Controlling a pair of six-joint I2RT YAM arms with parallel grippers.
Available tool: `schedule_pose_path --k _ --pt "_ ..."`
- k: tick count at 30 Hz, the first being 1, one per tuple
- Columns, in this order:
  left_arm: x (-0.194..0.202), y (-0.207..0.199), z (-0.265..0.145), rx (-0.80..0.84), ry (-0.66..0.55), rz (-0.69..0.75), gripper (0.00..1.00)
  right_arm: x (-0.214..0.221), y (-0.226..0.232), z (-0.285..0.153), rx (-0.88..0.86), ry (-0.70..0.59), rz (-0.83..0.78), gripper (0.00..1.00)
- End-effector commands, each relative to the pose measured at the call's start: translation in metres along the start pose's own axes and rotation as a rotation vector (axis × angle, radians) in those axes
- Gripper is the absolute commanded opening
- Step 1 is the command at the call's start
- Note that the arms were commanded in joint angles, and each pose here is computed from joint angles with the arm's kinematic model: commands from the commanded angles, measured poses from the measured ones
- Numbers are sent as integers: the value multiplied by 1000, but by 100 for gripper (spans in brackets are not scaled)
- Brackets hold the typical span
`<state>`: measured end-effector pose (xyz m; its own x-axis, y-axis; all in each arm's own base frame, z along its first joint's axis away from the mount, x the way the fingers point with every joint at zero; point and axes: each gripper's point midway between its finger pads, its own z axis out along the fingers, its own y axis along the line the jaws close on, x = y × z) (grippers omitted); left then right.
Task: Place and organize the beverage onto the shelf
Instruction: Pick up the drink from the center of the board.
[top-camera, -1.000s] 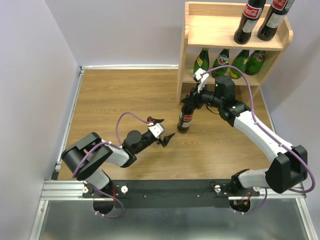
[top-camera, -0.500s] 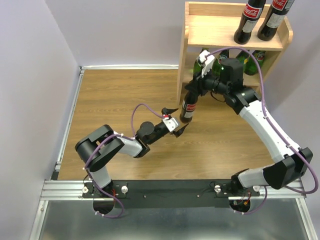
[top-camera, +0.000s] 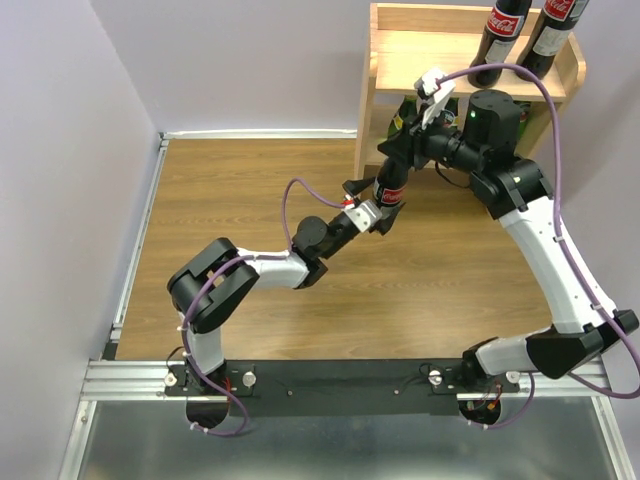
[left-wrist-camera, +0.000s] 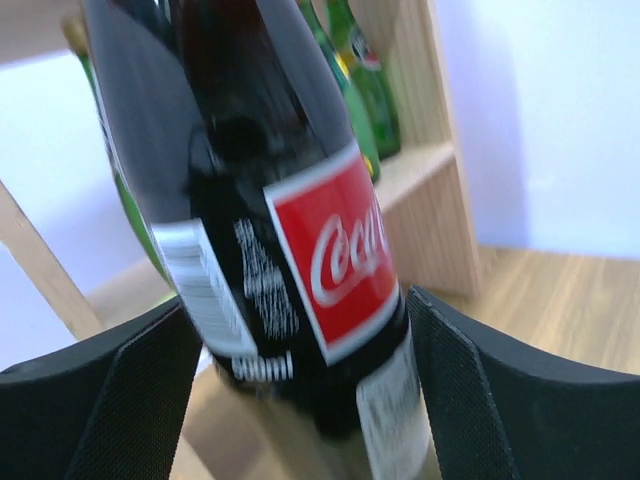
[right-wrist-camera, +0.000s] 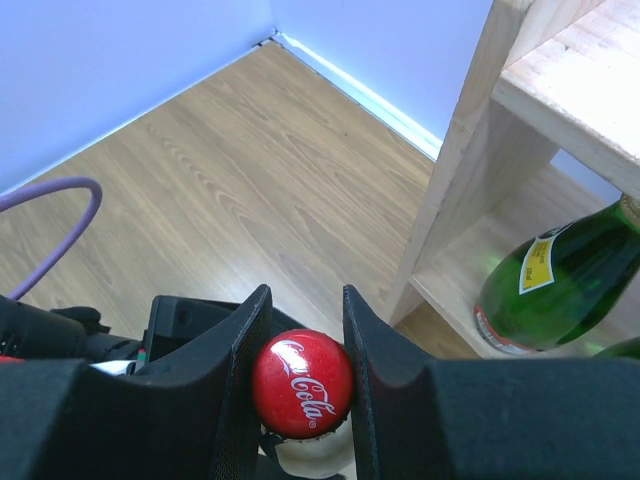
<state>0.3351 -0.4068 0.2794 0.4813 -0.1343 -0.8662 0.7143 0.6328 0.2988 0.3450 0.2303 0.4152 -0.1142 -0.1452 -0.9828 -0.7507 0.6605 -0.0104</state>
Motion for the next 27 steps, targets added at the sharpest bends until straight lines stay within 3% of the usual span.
schedule_pose_path --k 1,6,9,11,13,16,23,24,27 --pt "-54 24 18 -115 -194 6 83 -94 16 -37 -14 -267 -88 1" --pt "-52 18 25 -89 -175 -6 69 -103 17 -43 -8 -286 -97 0" --pt "-52 14 26 -68 -173 -15 51 -106 17 -46 -1 -293 -100 0" --pt "-52 12 29 -58 -172 -16 52 -107 17 -46 -3 -296 -102 0" --pt "-50 10 33 -50 -156 -21 62 -109 18 -47 -2 -299 -103 1" --pt "-48 8 37 -43 -146 -27 66 -108 17 -47 -4 -299 -102 0" --pt "-47 4 46 -22 -139 -28 68 -109 18 -50 -3 -302 -102 1" --pt "-46 3 47 -20 -138 -28 67 -110 19 -50 -4 -303 -101 1" --pt "-51 0 48 -7 -156 -25 51 -109 18 -50 -6 -302 -101 0"
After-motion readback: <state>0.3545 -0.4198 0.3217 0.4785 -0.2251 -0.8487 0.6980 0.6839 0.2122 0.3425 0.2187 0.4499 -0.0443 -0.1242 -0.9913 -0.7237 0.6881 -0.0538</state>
